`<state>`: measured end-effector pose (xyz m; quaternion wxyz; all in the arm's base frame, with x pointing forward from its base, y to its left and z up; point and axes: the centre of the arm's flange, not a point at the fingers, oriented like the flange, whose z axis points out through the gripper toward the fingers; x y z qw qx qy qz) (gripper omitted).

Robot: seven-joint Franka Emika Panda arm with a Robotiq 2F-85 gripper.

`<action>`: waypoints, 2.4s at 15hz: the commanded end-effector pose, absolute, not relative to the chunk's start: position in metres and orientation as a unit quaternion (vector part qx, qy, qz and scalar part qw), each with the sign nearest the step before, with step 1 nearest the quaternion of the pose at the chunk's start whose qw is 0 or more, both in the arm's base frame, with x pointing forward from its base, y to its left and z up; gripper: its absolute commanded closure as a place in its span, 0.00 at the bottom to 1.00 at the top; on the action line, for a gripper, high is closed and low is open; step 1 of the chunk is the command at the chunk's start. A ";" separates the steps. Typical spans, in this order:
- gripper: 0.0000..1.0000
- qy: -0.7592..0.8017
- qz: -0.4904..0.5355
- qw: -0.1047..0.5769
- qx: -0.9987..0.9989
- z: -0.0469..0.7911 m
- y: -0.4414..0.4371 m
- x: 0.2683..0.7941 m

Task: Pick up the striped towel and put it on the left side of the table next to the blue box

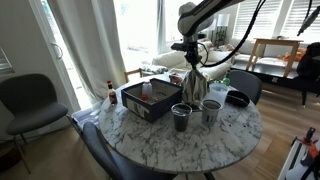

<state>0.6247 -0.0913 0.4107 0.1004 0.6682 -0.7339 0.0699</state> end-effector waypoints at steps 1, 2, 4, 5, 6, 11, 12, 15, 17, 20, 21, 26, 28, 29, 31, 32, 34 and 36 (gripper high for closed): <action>1.00 -0.734 0.101 0.087 0.666 0.467 -0.088 0.599; 1.00 -0.734 0.092 0.082 0.668 0.450 -0.091 0.618; 0.98 -0.735 0.100 0.073 0.667 0.466 -0.090 0.614; 0.98 -0.734 0.099 0.075 0.667 0.463 -0.090 0.615; 1.00 -0.734 0.097 0.078 0.668 0.459 -0.090 0.616; 1.00 -0.688 0.162 -0.020 0.707 0.547 -0.055 0.594; 1.00 -0.675 0.171 -0.041 0.716 0.567 -0.048 0.587; 1.00 -0.634 0.166 -0.105 0.748 0.621 -0.014 0.560; 1.00 -0.606 0.150 -0.148 0.767 0.640 0.015 0.545; 1.00 -0.560 0.112 -0.199 0.796 0.638 0.056 0.531; 1.00 -0.544 0.091 -0.211 0.807 0.634 0.069 0.530; 0.98 -0.536 0.085 -0.218 0.811 0.636 0.082 0.539; 1.00 -0.535 0.085 -0.219 0.812 0.636 0.081 0.539; 1.00 -0.531 0.085 -0.217 0.815 0.629 0.089 0.538; 1.00 -0.518 0.074 -0.232 0.820 0.624 0.111 0.536; 1.00 -0.509 0.065 -0.231 0.827 0.623 0.121 0.533; 1.00 -0.488 0.053 -0.236 0.839 0.619 0.144 0.528; 1.00 -0.474 0.045 -0.244 0.845 0.609 0.165 0.531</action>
